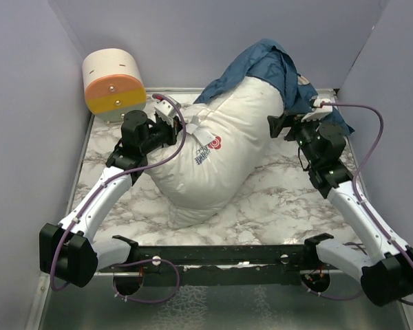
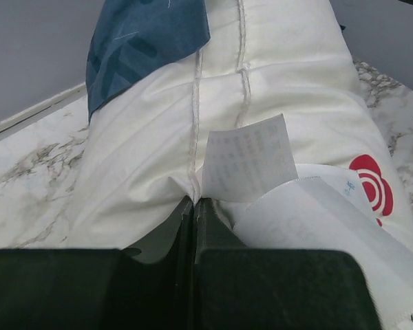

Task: Put the pillow into the pillowcase
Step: Stuff the pillow into the pillowcase.

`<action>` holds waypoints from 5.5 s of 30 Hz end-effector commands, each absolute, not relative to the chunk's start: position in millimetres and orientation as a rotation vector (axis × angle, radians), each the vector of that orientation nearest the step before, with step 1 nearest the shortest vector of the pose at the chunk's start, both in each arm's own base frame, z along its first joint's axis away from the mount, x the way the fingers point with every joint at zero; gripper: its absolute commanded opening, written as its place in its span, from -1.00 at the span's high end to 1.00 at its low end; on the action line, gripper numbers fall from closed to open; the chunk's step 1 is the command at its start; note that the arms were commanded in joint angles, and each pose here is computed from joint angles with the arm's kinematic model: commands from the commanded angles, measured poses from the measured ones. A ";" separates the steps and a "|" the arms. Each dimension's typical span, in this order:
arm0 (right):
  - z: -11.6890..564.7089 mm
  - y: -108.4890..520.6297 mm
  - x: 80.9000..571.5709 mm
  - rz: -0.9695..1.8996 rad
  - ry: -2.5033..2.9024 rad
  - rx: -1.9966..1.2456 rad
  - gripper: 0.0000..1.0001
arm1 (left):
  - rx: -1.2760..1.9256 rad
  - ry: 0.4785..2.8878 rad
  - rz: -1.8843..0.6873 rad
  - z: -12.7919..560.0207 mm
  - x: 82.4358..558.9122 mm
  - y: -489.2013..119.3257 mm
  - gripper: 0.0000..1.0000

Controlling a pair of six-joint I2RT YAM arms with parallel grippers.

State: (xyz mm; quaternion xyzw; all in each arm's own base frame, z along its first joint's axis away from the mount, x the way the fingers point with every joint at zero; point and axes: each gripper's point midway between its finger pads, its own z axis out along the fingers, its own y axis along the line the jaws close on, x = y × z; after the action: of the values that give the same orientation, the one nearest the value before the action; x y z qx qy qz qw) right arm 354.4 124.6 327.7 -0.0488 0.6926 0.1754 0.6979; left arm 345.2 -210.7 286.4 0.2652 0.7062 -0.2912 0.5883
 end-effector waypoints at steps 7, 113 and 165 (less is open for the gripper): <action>284.5 72.4 440.2 0.204 1.587 0.075 -0.45 | 0.564 1.710 -0.498 262.4 359.2 -182.0 1.00; 196.4 102.3 424.2 0.488 1.889 0.015 -0.33 | 1.221 1.754 0.122 220.9 296.3 -276.7 -0.84; 166.5 224.6 338.1 0.903 2.034 -0.482 0.99 | 0.784 1.907 -0.523 212.2 374.8 -244.5 1.00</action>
State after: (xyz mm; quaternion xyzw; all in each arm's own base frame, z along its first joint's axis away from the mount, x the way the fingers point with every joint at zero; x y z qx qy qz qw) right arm 393.3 213.1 222.2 -0.2003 0.7735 0.3194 0.5096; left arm 372.2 -228.7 188.8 0.3625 0.8088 -0.1134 0.4489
